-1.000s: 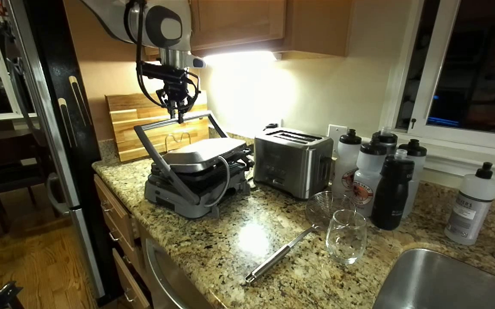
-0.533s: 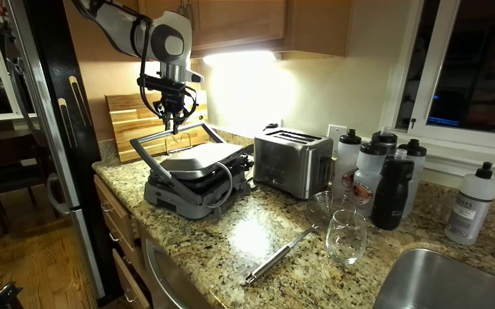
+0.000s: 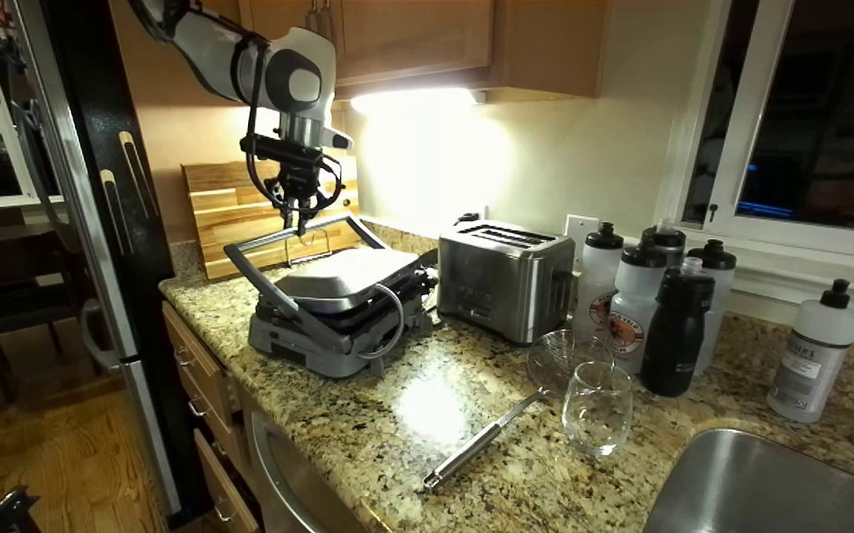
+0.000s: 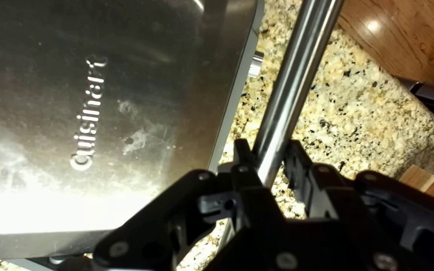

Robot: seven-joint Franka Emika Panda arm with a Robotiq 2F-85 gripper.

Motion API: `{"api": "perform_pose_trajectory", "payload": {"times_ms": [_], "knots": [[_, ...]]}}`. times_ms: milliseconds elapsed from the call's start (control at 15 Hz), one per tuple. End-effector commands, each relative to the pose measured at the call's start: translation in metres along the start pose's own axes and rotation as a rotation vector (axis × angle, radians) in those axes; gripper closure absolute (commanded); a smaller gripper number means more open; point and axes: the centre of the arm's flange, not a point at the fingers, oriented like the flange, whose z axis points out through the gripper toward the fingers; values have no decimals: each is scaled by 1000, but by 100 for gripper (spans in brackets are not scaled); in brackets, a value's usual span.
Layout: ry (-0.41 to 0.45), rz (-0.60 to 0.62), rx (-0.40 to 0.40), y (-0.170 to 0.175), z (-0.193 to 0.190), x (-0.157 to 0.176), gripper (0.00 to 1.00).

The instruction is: Close the sandwich maker

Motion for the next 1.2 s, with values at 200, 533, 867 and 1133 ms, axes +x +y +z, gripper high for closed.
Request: {"api": "perform_pose_trajectory", "payload": {"times_ms": [200, 533, 867, 1133], "knots": [[63, -134, 120, 29, -34, -4, 88], [99, -139, 224, 59, -43, -13, 88], [96, -174, 288, 65, -34, -13, 88], [71, -196, 285, 59, -23, -9, 88]]}}
